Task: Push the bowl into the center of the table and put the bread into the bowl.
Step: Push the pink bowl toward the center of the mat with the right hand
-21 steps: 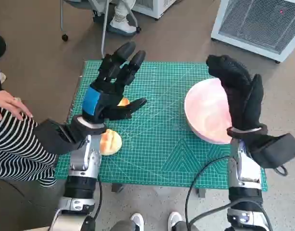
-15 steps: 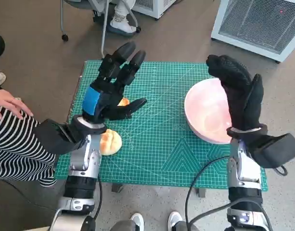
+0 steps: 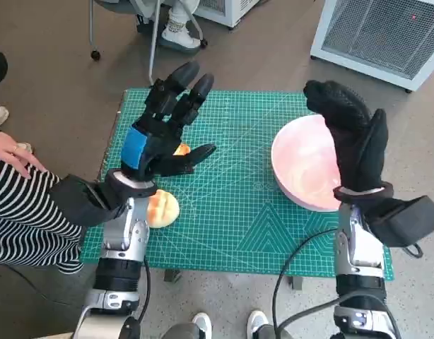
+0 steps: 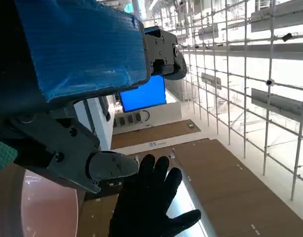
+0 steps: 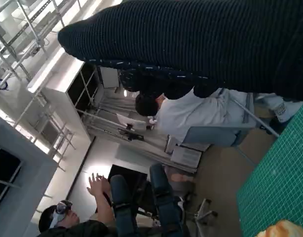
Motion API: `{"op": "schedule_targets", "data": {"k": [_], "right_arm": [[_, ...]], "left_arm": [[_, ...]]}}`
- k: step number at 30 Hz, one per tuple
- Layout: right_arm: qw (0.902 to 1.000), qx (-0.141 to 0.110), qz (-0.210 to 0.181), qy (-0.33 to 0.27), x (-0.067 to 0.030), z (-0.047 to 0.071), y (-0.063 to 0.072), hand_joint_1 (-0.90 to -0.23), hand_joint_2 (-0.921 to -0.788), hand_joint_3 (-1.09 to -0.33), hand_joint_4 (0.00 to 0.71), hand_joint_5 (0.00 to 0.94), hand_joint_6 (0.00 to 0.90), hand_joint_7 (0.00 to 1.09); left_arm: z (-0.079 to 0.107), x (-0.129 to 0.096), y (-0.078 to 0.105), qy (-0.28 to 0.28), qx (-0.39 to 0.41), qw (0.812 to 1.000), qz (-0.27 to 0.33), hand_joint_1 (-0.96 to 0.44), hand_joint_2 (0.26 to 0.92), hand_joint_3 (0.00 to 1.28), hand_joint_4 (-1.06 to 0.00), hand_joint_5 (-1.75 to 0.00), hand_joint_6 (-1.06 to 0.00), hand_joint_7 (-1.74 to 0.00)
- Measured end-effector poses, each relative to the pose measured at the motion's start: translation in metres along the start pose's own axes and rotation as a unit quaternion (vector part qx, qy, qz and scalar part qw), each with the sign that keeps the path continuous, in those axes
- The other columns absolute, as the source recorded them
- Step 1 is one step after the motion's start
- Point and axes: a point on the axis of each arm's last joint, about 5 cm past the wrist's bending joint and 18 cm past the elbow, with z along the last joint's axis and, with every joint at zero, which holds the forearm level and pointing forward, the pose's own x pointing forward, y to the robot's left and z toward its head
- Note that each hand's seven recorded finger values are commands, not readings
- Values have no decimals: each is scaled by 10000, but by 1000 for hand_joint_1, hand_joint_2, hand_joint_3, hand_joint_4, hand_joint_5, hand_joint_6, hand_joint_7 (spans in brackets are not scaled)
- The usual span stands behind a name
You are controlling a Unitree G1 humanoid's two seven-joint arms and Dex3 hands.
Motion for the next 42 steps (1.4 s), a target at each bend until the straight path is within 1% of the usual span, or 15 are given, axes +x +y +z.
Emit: {"op": "schedule_targets", "data": {"k": [15, 18, 21, 23, 27, 29, 33, 37, 42], "right_arm": [[10000, 49, -13, 10, -12, -9, -20, -738, -921, -720, 185, 0, 49, 540], [10000, 20, -37, 37, -34, -10, -79, -738, -921, -720, 182, 0, 42, 537], [9999, -55, -122, 47, -65, 1, -178, -736, -921, -727, 169, 0, 28, 532], [9996, -157, -213, 50, -92, 15, -257, -732, -921, -734, 163, 0, 21, 532], [9978, -430, -497, 54, -156, 41, -418, -730, -921, -755, 153, 0, 11, 537], [9954, -600, -744, 109, -199, 43, -500, -729, -921, -770, 149, 0, 8, 543], [9864, -925, -1322, 297, -293, 31, -639, -727, -921, -796, 137, 0, 1, 538], [9769, -1111, -1745, 539, -377, -4, -746, -720, -921, -814, 132, 1, -1, 506], [9643, -1165, -2183, 945, -508, -68, -875, -715, -921, -817, 134, 2, -1, 494]], "left_arm": [[-2, 0, -1, 4, 0, 10000, -2, -137, 795, 380, -193, -15, 1, -481], [-6, -2, 0, 15, -4, 10000, 3, -138, 796, 378, -193, -15, 1, -480], [-8, -4, 1, 22, -6, 10000, 7, -143, 796, 376, -194, -15, 1, -480], [-8, -6, 5, 23, -4, 10000, 17, -147, 796, 374, -194, -15, 1, -481], [-11, -12, 13, 26, 1, 10000, 35, -155, 798, 369, -196, -15, 1, -483], [-12, -13, 13, 27, 2, 10000, 38, -160, 799, 366, -196, -15, 1, -485], [-9, -14, 14, 7, 25, 10000, 40, -159, 802, 358, -199, -16, 1, -491], [-8, -14, 13, 2, 42, 10000, 40, -157, 805, 351, -202, -17, 1, -497], [-9, -13, 10, 22, 79, 10000, 22, -161, 809, 346, -204, -17, 1, -495]]}}
